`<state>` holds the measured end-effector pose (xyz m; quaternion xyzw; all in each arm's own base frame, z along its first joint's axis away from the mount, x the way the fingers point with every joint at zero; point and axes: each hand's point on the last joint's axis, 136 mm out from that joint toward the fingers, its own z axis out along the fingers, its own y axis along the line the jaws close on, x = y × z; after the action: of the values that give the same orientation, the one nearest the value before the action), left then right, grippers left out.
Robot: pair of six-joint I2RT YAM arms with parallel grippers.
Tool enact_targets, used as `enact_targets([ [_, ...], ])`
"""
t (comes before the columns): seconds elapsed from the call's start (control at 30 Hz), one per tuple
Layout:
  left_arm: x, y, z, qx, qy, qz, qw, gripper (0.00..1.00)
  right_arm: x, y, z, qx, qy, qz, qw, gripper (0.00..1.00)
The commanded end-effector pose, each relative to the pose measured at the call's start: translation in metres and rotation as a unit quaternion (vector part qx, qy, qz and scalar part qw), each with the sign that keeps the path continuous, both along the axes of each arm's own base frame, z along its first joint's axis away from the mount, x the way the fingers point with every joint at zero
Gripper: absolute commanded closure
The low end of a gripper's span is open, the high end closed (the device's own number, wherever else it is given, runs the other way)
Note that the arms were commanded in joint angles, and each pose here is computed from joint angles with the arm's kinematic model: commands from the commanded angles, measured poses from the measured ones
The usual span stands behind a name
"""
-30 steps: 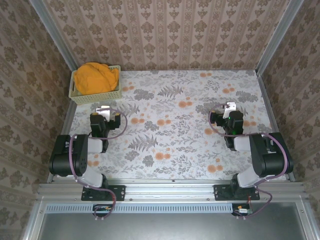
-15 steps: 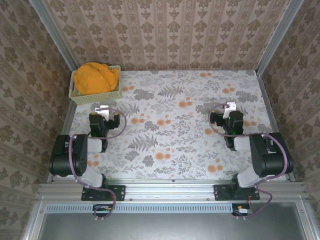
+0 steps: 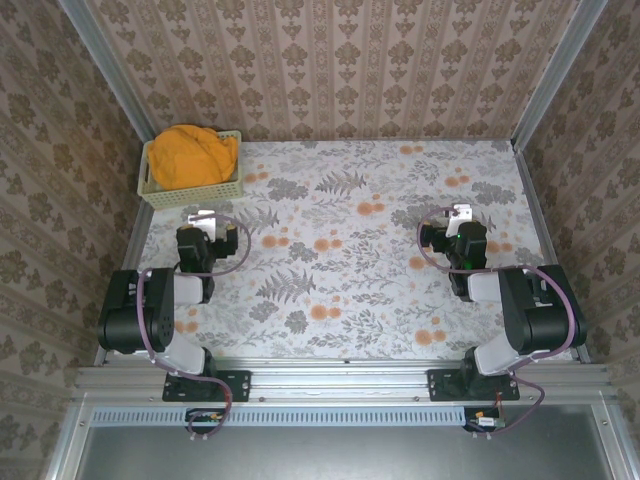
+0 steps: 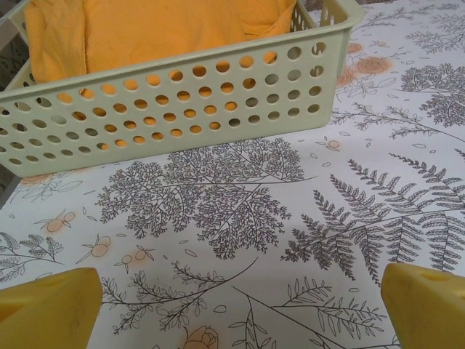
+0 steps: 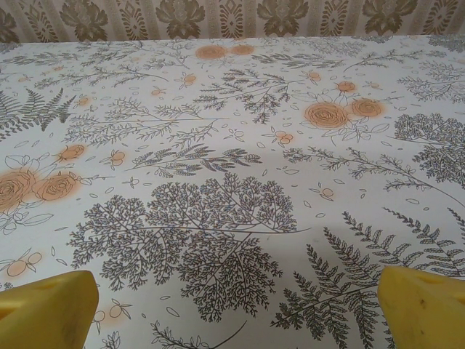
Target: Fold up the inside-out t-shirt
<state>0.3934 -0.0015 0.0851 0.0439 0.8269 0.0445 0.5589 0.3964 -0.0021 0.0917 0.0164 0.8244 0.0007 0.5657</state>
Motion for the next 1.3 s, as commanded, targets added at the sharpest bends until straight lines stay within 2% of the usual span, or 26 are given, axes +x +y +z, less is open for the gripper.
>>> enact_targets([
  [0.0, 0.006, -0.001, 0.01, -0.012, -0.015, -0.002, 1.0, 0.0, 0.004, 0.001, 0.006, 0.005, -0.008, 0.004, 1.0, 0.0],
  [0.1, -0.006, -0.015, 0.023, 0.007, -0.046, -0.033, 0.998, 0.0, 0.001, 0.012, 0.012, -0.004, -0.012, 0.032, 0.999, 0.0],
  [0.2, -0.027, -0.02, 0.045, 0.031, -0.085, -0.024, 0.996, 0.0, -0.009, 0.023, 0.032, -0.03, -0.022, 0.048, 0.998, 0.0],
  [0.3, -0.042, -0.039, 0.079, 0.036, -0.107, -0.054, 0.992, 0.0, -0.024, 0.033, 0.066, -0.046, -0.046, 0.06, 0.996, 0.0],
  [0.43, -0.052, -0.069, 0.139, -0.005, -0.12, -0.107, 0.987, 0.0, -0.045, 0.05, 0.127, -0.002, -0.093, 0.094, 0.991, 0.0],
  [0.5, -0.05, -0.064, 0.165, -0.057, -0.12, -0.078, 0.988, 0.0, -0.055, 0.055, 0.158, 0.032, -0.11, 0.102, 0.988, 0.0],
  [0.53, -0.047, -0.055, 0.174, -0.083, -0.106, -0.042, 0.99, 0.0, -0.059, 0.052, 0.173, 0.055, -0.114, 0.091, 0.988, 0.0],
  [0.67, -0.04, -0.02, 0.188, -0.16, -0.03, 0.099, 0.982, 0.0, -0.074, 0.028, 0.198, 0.122, -0.072, 0.001, 0.99, 0.0],
  [0.73, -0.035, -0.018, 0.197, -0.173, -0.011, 0.09, 0.981, 0.0, -0.078, 0.027, 0.203, 0.144, -0.057, -0.005, 0.988, 0.0],
  [0.8, -0.029, -0.014, 0.206, -0.177, -0.019, 0.08, 0.981, 0.0, -0.08, 0.029, 0.206, 0.16, -0.058, -0.001, 0.985, 0.0],
  [0.83, -0.027, -0.007, 0.208, -0.185, -0.027, 0.093, 0.978, 0.0, -0.081, 0.031, 0.207, 0.169, -0.065, 0.007, 0.983, 0.0],
  [0.9, -0.026, 0.019, 0.205, -0.237, -0.051, 0.149, 0.959, 0.0, -0.083, 0.036, 0.205, 0.199, -0.074, 0.023, 0.977, 0.0],
  [0.97, -0.014, 0.028, 0.204, -0.26, -0.054, 0.139, 0.954, 0.0, -0.082, 0.039, 0.202, 0.21, -0.072, 0.026, 0.975, 0.0],
  [1.03, 0.004, 0.042, 0.189, -0.239, -0.012, 0.179, 0.954, 0.0, -0.079, 0.039, 0.197, 0.211, -0.054, 0.023, 0.976, 0.0],
  [1.1, 0.031, 0.042, 0.167, -0.232, 0.045, 0.189, 0.953, 0.0, -0.074, 0.04, 0.19, 0.211, -0.028, 0.019, 0.977, 0.0],
  [1.27, 0.091, 0.044, 0.129, -0.222, 0.102, 0.199, 0.949, 0.0, -0.067, 0.044, 0.17, 0.221, 0.023, 0.01, 0.975, 0.0],
])
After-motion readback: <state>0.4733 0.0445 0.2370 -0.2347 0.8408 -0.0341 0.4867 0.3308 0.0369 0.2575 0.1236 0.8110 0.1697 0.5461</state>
